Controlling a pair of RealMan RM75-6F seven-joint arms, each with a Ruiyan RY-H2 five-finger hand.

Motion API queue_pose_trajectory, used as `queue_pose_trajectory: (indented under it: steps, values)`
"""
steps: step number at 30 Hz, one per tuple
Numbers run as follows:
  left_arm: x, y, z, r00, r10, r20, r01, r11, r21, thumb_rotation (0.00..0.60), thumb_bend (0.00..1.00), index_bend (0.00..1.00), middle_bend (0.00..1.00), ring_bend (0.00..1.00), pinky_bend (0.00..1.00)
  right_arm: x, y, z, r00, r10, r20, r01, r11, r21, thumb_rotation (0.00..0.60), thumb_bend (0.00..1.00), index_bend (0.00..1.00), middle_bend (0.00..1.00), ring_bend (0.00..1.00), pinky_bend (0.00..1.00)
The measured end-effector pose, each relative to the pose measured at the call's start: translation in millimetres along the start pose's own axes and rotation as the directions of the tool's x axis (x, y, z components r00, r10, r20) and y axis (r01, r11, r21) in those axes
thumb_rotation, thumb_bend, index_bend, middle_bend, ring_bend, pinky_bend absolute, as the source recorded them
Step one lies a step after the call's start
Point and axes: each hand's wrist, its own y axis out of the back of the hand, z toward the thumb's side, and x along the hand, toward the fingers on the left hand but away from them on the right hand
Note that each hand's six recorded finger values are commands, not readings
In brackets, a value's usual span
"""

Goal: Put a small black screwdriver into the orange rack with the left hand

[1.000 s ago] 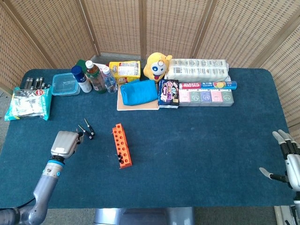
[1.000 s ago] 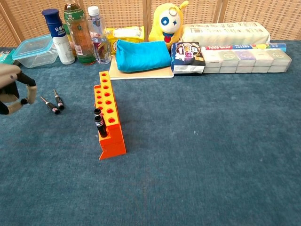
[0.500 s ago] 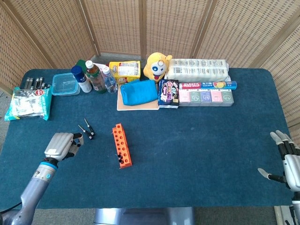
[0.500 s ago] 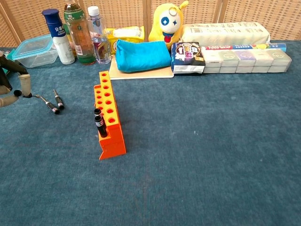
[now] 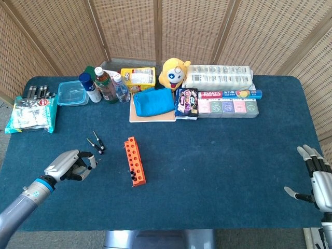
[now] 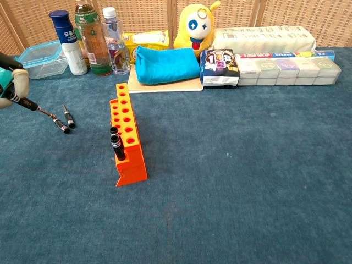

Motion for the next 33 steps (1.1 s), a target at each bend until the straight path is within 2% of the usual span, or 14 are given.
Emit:
queue_pose_trajectory:
  steps: [14,24,33]
  values:
    - [18,-8,23,0.990,-0.122,0.072,0.129,0.986,-0.107,0.600,0.45,0.62,1.00,1.00,1.00,-1,-1,0,1.000,0.005,0.002,-0.005,1.000,0.003,0.600,0.00,0.01,0.03,0.04,0.08]
    - [38,-22,42,0.973,-0.216,0.083,0.230,0.938,-0.259,0.600,0.47,0.62,1.00,1.00,1.00,-1,-1,-2,1.000,0.006,0.008,-0.006,1.000,0.000,0.600,0.00,0.01,0.03,0.04,0.08]
    - [49,-20,46,0.972,-0.222,0.076,0.234,0.899,-0.369,0.600,0.47,0.63,1.00,1.00,1.00,-2,0,-3,1.000,0.006,0.010,-0.006,1.000,-0.002,0.600,0.00,0.01,0.03,0.04,0.08]
